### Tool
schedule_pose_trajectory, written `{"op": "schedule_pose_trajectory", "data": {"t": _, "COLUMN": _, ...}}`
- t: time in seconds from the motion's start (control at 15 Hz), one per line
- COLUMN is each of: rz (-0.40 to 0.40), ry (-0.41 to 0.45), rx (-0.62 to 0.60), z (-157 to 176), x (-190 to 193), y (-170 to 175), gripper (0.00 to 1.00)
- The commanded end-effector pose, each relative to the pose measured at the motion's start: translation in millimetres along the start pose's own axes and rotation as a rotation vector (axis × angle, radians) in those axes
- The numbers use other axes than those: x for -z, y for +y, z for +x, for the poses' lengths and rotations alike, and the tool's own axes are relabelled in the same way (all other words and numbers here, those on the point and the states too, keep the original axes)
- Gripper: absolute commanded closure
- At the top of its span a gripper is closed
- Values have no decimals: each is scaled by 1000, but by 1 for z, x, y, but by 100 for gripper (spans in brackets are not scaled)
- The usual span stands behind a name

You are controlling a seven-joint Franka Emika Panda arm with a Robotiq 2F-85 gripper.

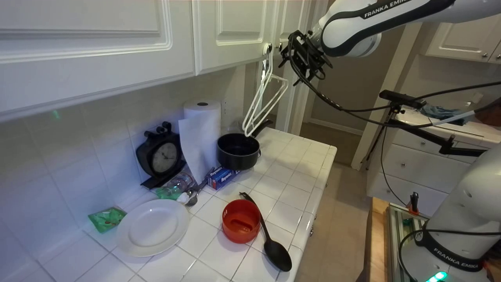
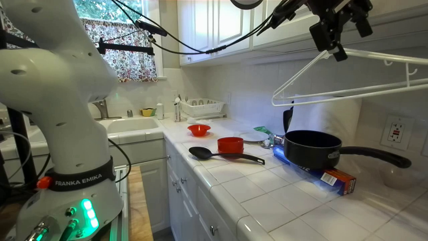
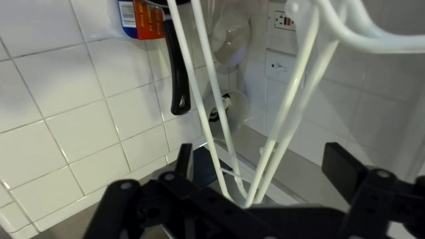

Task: Put the hangers on the top right knob of the cabinet

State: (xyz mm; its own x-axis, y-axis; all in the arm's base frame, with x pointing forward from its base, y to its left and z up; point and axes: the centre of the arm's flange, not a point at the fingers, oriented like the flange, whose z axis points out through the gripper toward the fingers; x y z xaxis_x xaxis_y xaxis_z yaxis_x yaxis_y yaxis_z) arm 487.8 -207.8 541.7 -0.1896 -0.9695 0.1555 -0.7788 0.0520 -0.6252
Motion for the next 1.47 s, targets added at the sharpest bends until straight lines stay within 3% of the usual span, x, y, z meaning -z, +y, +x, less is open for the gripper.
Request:
{"op": "schedule_pose_trajectory", "data": {"t": 0.0, "rz": -71, "ry": -29, "rx": -36, "z": -3, "x": 18, "y": 5, "gripper": 0}}
{"op": "schedule_pose_trajectory", "data": {"t": 0.33, "rz": -125, "ry": -86, "rx": -7, "z": -1, "x": 34, "y": 20, "gripper": 0}}
{"op": "schedule_pose_trajectory", "data": {"t": 0.67, "rz": -255, "ry": -162, "rx": 195, "z": 1, "x": 50, "y": 42, "gripper": 0}}
{"op": "schedule_pose_trajectory", "data": {"t": 1.4, "rz": -376, "ry": -175, "rx": 521, "z": 9, "x": 69, "y": 59, "gripper": 0}}
